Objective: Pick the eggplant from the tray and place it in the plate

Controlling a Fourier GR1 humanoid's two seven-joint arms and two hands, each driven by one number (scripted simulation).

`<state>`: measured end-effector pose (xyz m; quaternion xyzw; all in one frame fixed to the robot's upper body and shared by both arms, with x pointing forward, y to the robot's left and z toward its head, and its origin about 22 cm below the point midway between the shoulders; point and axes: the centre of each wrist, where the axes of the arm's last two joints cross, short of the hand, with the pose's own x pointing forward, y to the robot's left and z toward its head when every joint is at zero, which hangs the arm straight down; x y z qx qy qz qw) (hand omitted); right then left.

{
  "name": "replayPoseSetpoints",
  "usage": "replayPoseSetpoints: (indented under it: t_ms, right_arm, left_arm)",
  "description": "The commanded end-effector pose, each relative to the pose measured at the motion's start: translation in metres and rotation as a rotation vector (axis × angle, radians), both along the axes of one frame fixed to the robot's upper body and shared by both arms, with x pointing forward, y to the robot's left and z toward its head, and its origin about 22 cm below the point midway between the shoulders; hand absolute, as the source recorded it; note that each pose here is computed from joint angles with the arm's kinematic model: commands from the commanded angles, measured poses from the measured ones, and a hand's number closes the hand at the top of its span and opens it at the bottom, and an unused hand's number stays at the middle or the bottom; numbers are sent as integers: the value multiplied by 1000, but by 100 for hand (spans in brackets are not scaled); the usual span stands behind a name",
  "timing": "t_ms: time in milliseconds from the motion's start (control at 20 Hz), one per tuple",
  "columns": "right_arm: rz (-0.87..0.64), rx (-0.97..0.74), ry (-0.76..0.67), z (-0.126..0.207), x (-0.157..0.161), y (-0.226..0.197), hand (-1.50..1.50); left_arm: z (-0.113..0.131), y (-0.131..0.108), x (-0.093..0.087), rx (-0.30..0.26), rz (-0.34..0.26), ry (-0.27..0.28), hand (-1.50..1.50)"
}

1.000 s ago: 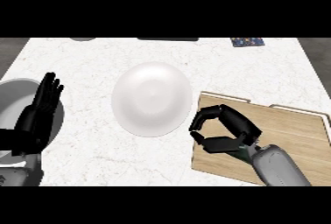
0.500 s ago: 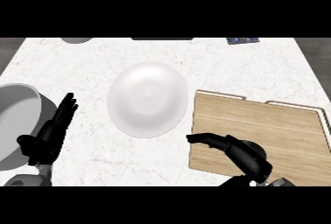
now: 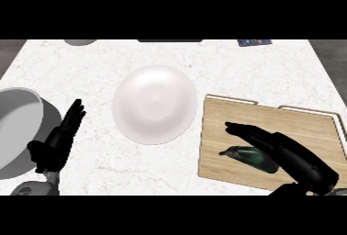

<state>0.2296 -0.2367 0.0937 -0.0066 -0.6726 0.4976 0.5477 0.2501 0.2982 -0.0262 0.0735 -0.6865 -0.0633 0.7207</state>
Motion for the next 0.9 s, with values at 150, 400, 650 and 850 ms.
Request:
replayPoseSetpoints:
  t_ms: [150, 400, 650, 850]
  right_arm:
    - [51, -426, 20, 31, 8, 0, -150]
    - [84, -544, 73, 45, 7, 8, -150]
    - [39, -639, 117, 40, 36, 22, -150]
    - [28, -687, 130, 30, 11, 5, -150]
  left_arm:
    - [12, -1, 12, 7, -2, 5, 0]
    - [4, 14, -7, -10, -25, -5, 0]
    - [17, -3, 9, -4, -12, -1, 0]
    - [13, 19, 0, -12, -15, -10, 0]
